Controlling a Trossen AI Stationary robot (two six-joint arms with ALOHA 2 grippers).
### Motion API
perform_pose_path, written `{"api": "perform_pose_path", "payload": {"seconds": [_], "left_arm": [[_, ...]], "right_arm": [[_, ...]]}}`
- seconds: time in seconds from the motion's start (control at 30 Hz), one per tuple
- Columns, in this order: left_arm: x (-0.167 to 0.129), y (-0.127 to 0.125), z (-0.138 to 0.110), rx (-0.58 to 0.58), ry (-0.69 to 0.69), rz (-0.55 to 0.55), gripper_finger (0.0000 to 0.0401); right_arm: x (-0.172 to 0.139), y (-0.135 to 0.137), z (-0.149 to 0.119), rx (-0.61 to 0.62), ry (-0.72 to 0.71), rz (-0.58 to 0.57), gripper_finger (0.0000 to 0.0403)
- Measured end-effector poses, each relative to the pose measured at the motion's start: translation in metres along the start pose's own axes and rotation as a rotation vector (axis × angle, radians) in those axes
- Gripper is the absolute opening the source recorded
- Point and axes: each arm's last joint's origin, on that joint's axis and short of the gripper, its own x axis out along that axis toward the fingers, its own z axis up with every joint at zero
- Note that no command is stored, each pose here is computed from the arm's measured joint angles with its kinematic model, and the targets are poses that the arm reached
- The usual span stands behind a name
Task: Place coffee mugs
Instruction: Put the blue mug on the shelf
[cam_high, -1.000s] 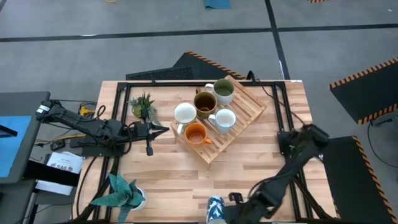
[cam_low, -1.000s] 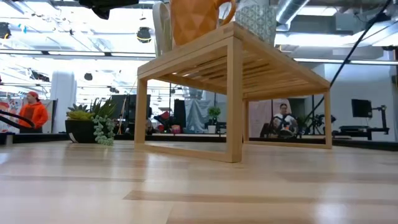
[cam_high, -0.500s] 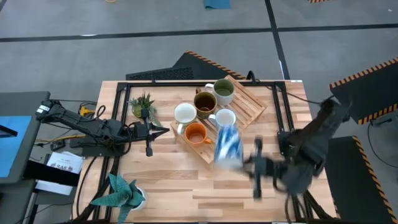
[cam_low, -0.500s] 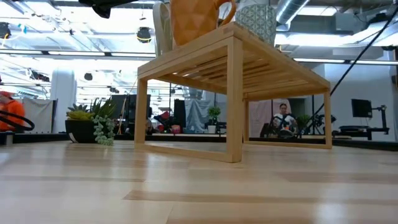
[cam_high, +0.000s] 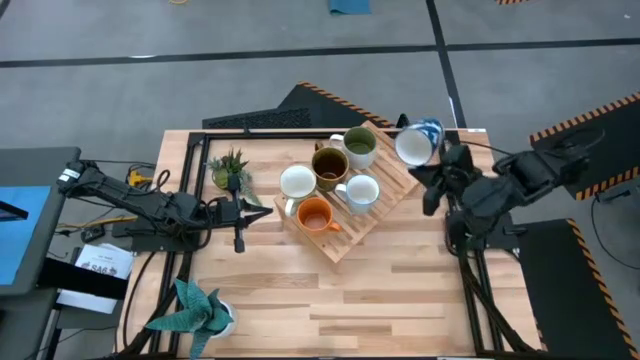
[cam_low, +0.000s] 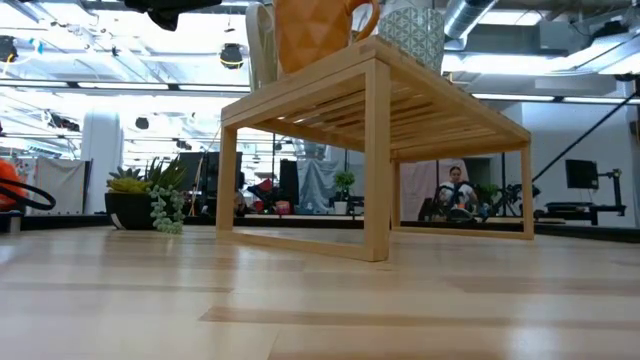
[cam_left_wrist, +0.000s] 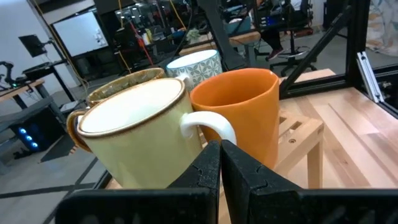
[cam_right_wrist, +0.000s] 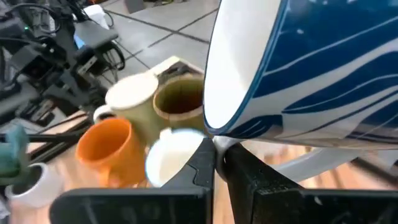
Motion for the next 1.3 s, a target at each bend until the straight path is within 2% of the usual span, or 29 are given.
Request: {"api": "perform_pose_path", "payload": {"seconds": [0.27,0.63,0.8,1.0,1.3], "left_arm": [[0.000,0.000,0.001,-0.022,-0.009,-0.010,0.0000],[0.000,0.000,0.002,-0.025,-0.020,-0.009,0.0000],[0.000,0.000,0.002,-0.026,-0.020,-0.009,0.0000],[0.000,0.000,0.003,-0.030,-0.026,-0.008,0.0000],[0.000,0.000,0.003,-0.030,-0.026,-0.007,0.0000]], "right_arm": [[0.015,-0.027,-0.054,0.101,0.000,0.003,0.0042],[0.028,-0.047,-0.105,0.238,-0.189,0.264,0.0042],[0.040,-0.059,-0.131,0.294,-0.224,0.322,0.0042],[0.050,-0.064,-0.145,0.389,-0.274,0.412,0.0042],[0.054,-0.053,-0.148,0.423,-0.270,0.508,0.0042]]}}
